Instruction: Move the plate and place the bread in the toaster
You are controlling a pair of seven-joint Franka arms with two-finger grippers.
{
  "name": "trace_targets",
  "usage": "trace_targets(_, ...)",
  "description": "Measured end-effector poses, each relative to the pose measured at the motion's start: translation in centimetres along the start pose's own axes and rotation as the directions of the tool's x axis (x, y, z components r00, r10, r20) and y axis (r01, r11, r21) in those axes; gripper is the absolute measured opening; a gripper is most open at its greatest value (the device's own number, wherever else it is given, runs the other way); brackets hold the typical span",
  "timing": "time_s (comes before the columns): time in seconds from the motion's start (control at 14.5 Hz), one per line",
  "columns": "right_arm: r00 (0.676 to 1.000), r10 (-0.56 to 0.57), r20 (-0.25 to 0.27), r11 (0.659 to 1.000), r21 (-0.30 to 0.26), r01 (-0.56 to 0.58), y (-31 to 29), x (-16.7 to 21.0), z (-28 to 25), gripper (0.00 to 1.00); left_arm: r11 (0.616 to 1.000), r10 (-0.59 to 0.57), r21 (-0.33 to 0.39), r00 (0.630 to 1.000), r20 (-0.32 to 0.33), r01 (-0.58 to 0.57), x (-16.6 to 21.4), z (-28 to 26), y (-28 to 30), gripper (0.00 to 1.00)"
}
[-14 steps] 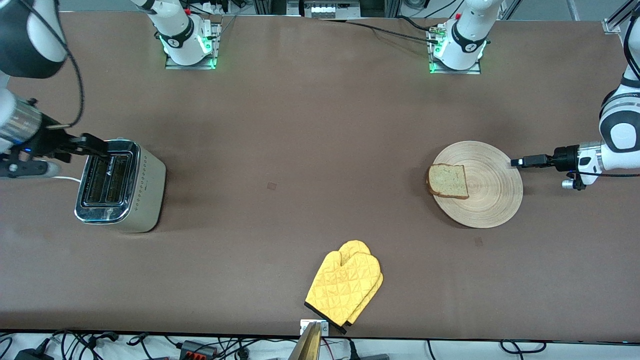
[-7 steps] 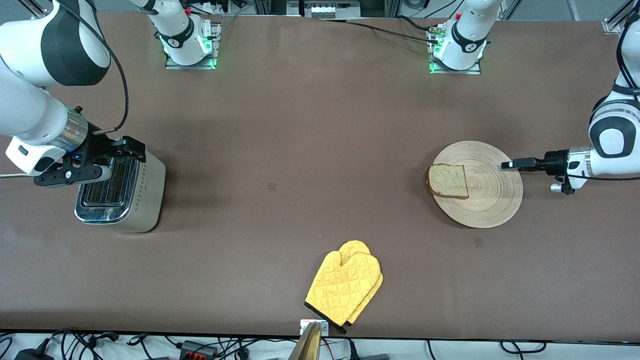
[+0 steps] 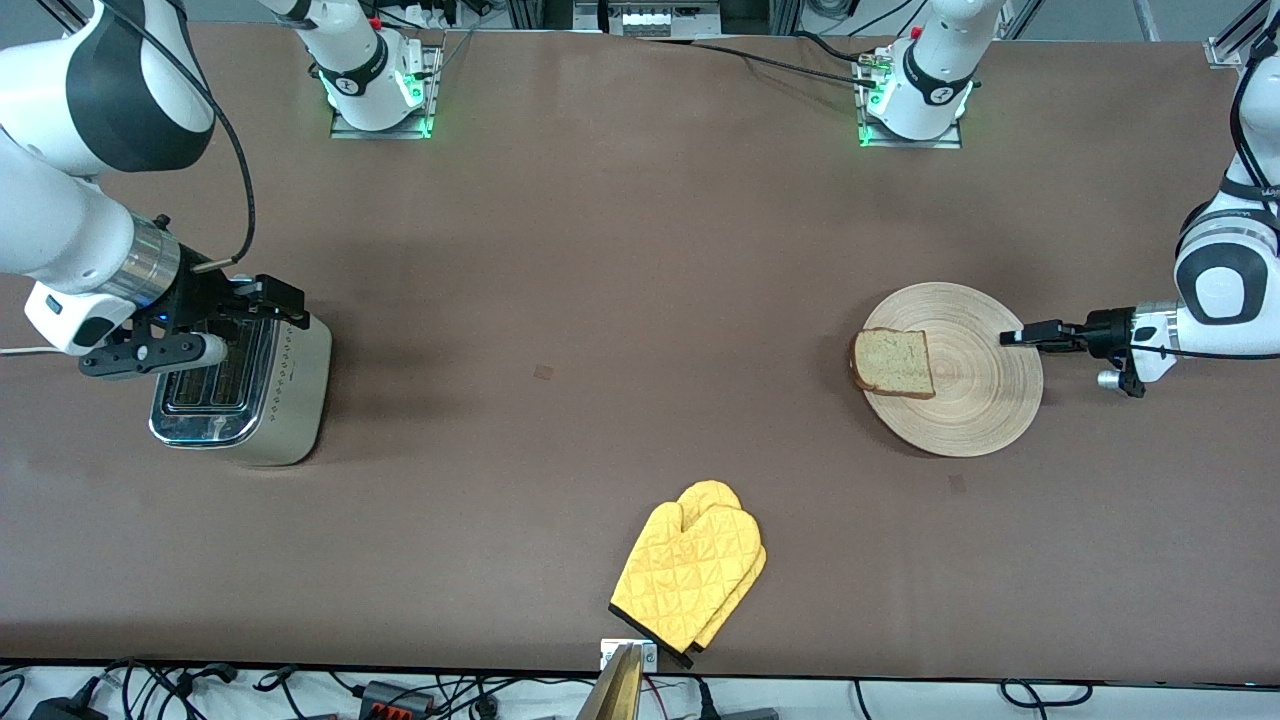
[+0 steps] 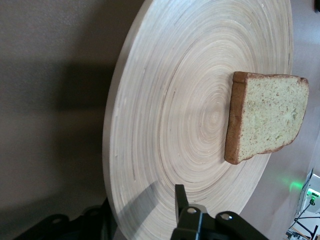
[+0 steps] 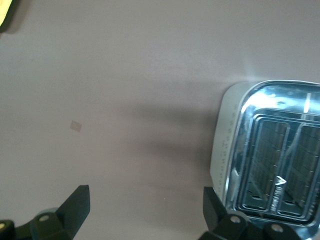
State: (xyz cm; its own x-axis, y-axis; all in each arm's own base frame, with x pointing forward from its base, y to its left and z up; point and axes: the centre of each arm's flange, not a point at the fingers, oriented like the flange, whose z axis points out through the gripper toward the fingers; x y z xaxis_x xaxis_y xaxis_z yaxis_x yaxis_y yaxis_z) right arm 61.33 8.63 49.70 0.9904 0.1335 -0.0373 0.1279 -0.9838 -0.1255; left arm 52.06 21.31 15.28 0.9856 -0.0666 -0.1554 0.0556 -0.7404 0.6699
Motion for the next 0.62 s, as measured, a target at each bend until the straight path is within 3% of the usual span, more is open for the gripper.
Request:
trace_targets(0.21, 1.000, -0.029, 0.002, 1.000, -0.001, 0.029, -1.8, 0.2, 0.6, 1.00, 1.000, 0.012, -0.028, 1.000, 0.007, -0.012, 0.2, -0.3, 0.5, 0.15)
trace_targets(0.48, 1.000, -0.022, -0.010, 1.000, -0.003, 0.022, -1.4, 0.3, 0.4, 1.00, 0.997, 0.051, -0.055, 0.998, 0.033, -0.049, 1.4, 0.3, 2.6, 0.13)
trace_targets(0.62, 1.000, -0.021, -0.017, 1.000, -0.004, 0.021, -1.4, 0.4, 0.4, 1.00, 0.990, 0.060, -0.134, 0.997, 0.045, -0.053, 2.0, 1.6, 4.7, 0.13)
